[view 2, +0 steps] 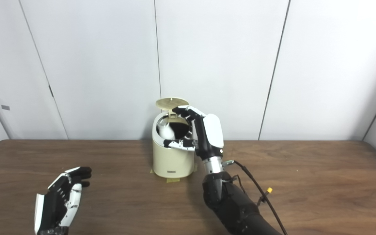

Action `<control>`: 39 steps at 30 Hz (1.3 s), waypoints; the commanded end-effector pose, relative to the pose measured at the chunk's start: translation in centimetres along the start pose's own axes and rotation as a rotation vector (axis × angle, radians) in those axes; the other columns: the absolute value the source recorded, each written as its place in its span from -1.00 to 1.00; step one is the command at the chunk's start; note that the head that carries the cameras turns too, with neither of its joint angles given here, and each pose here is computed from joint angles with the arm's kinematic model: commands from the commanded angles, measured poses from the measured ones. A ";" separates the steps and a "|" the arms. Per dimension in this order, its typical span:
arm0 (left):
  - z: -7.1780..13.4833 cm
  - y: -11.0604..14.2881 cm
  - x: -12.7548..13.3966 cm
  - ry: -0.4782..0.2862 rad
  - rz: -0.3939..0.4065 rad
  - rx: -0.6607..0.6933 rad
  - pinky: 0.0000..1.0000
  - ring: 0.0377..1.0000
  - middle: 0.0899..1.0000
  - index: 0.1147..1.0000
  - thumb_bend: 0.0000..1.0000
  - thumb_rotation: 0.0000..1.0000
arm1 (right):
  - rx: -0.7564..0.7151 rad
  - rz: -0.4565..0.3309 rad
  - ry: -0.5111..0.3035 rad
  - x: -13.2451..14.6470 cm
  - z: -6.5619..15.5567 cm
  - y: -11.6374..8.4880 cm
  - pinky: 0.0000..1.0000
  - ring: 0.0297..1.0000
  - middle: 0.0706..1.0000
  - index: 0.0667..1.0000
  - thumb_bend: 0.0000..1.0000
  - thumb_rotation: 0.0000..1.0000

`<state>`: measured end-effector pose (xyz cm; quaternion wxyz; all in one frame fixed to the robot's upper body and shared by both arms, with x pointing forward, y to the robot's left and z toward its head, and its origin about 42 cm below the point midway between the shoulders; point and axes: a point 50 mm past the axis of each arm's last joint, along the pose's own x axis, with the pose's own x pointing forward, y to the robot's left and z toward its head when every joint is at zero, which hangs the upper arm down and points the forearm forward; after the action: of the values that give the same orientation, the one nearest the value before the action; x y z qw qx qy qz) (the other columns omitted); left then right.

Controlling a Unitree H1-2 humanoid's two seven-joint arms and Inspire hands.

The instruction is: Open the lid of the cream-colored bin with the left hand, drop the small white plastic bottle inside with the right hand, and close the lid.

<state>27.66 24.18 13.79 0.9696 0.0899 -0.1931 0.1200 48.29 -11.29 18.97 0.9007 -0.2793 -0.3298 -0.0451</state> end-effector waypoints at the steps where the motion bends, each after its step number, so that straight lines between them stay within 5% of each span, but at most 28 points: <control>1: -1.4 -2.3 -1.7 0.053 -0.029 -0.024 0.25 0.36 0.32 0.24 -0.63 0.11 | 0.026 -0.042 -0.065 2.3 1.5 -0.7 0.12 0.23 0.24 0.24 0.89 -0.75; 12: -1.5 -2.2 -1.7 0.053 -0.032 -0.016 0.24 0.35 0.32 0.24 -0.64 0.08 | 0.035 -0.070 -0.051 2.1 1.4 -0.8 0.08 0.18 0.19 0.18 0.81 -0.72; 15: -1.6 -2.2 -1.6 0.054 -0.033 -0.016 0.24 0.35 0.33 0.24 -0.64 0.08 | 0.048 -0.107 -0.018 1.8 1.0 -0.9 -0.07 0.00 0.03 0.08 0.66 -0.67; 18: -1.6 -2.2 -1.6 0.054 -0.034 -0.013 0.24 0.36 0.33 0.24 -0.64 0.10 | 0.073 -0.154 0.015 1.1 0.6 -1.4 -0.27 -0.22 -0.15 -0.09 0.14 -0.69; 22: -1.7 -2.2 -1.5 0.053 -0.033 -0.012 0.25 0.36 0.33 0.24 -0.62 0.12 | 0.164 -0.202 0.048 -0.4 0.5 -2.9 -0.38 -0.32 -0.22 -0.11 0.02 -0.69; 32: -2.0 -2.1 -1.2 0.051 -0.037 -0.010 0.23 0.35 0.32 0.24 -0.62 0.16 | 0.234 -0.343 0.118 -6.5 -0.6 -7.1 -0.27 -0.21 -0.15 -0.10 -0.03 -0.67; 39: -2.1 -1.8 -1.1 0.053 -0.031 -0.031 0.26 0.37 0.33 0.21 -0.60 0.06 | 0.229 -0.302 0.138 -10.8 -1.1 -10.0 -0.16 -0.05 -0.02 -0.09 -0.03 -0.69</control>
<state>28.26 24.08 13.60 0.9709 0.0805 -0.1936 0.1158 37.33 -20.79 14.48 0.9375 -0.1246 -0.2767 -0.1704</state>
